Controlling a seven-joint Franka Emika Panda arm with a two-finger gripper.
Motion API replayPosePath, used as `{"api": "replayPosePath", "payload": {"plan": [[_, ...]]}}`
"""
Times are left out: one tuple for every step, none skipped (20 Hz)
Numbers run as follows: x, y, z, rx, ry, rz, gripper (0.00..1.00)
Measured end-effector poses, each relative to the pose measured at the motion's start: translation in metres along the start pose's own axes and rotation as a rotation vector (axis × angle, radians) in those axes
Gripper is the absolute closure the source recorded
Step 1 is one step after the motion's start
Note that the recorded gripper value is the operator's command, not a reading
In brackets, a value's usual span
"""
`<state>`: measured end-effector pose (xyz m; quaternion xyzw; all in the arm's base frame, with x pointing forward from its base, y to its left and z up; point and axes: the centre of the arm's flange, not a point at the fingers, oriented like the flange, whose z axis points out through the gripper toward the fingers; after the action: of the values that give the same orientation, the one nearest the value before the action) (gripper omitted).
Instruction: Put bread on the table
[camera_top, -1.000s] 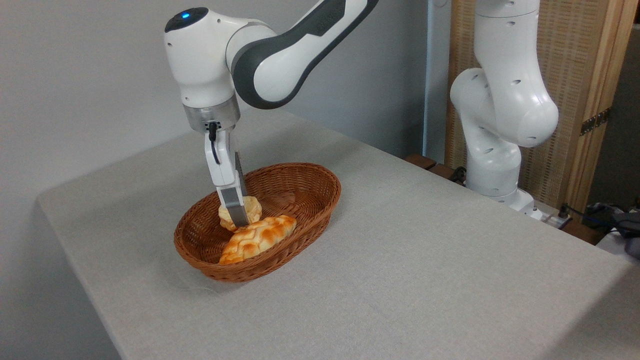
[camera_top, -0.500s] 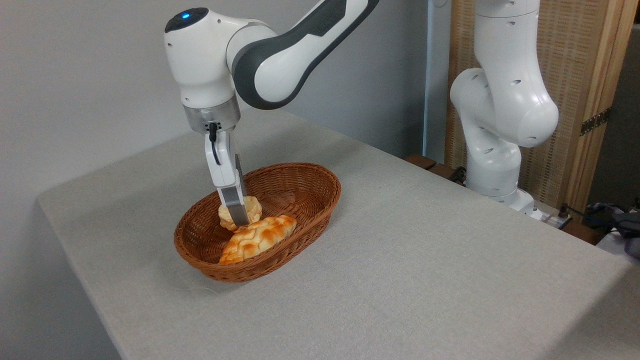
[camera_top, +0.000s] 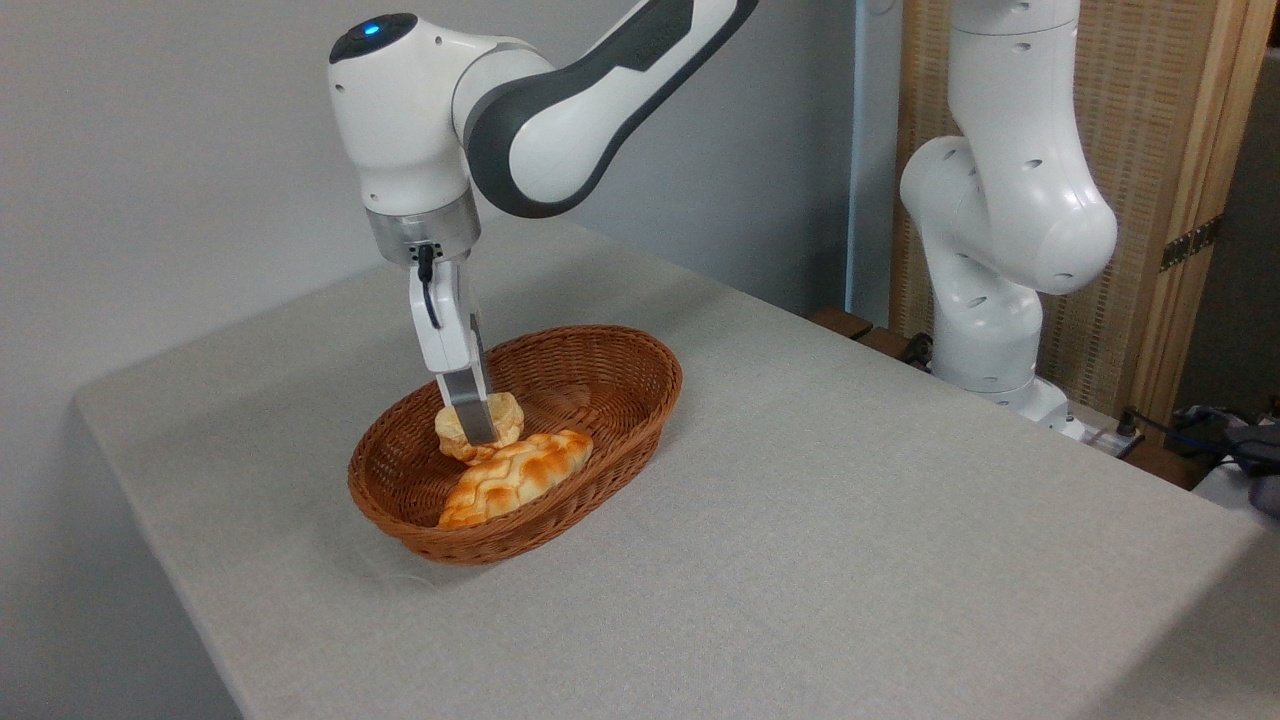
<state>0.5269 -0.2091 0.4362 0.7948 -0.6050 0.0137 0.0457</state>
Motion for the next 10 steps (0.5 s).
{"api": "replayPosePath", "payload": {"plan": [[0.0,0.0,-0.001,0.002,0.001,-0.001,0.71],[-0.001,-0.001,-0.002,0.004,0.002,-0.001,0.71],[-0.001,-0.001,-0.004,0.006,0.004,-0.003,0.71],[-0.002,-0.001,-0.006,0.01,0.006,-0.004,0.71],[-0.002,-0.002,-0.009,0.013,0.009,-0.005,0.7],[-0.003,-0.002,-0.011,0.018,0.012,-0.007,0.7],[-0.004,-0.003,-0.016,0.025,0.016,-0.01,0.7],[-0.005,-0.003,-0.02,0.031,0.02,-0.011,0.7],[-0.007,-0.004,-0.027,0.042,0.028,-0.017,0.7],[-0.011,-0.005,-0.036,0.055,0.036,-0.029,0.7]]}}
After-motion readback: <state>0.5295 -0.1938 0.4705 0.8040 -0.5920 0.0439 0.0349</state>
